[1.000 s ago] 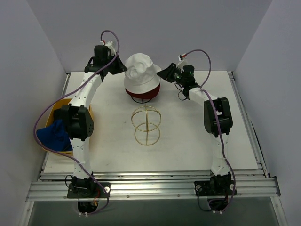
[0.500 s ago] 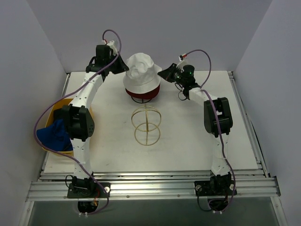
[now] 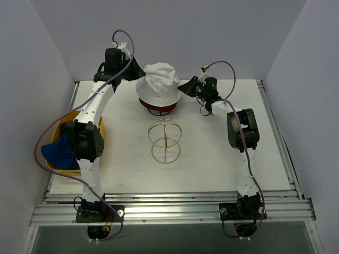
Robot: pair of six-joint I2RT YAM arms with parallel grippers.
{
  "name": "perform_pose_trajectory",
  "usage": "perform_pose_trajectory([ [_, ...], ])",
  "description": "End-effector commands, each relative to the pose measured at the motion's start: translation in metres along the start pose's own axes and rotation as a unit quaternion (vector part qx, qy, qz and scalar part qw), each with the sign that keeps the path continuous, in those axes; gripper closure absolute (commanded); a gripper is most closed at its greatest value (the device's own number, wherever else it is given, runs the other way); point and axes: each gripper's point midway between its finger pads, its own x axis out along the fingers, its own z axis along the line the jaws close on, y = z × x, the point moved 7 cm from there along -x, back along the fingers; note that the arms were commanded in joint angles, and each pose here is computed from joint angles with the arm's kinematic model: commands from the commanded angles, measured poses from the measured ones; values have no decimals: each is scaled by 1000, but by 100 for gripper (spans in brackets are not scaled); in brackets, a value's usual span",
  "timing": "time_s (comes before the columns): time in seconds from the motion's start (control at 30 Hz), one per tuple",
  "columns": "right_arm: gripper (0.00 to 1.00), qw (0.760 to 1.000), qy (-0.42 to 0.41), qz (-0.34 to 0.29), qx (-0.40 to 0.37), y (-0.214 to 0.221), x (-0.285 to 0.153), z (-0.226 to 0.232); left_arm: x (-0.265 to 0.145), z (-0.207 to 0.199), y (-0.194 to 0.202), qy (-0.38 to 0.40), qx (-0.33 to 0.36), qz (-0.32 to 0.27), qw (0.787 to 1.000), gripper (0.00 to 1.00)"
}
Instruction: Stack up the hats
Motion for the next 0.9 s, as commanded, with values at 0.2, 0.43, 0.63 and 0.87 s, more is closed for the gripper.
perform_pose_trajectory([
  [0.2, 100, 1000, -11, -9, -18, -7, 5, -5, -15, 22, -22, -8, -33, -49, 998, 56],
  [0.43, 100, 1000, -13, -6, -19, -7, 7, -6, -5, 45, -10, -11, -67, -31, 997, 50],
  [0.63, 100, 1000, -15, -6, -21, -8, 7, -4, 5, 57, 8, 2, -86, -17, 996, 39],
  [0.87, 100, 1000, -17, -8, -23, -10, 6, -1, 17, 68, 24, 2, -123, 9, 992, 36],
])
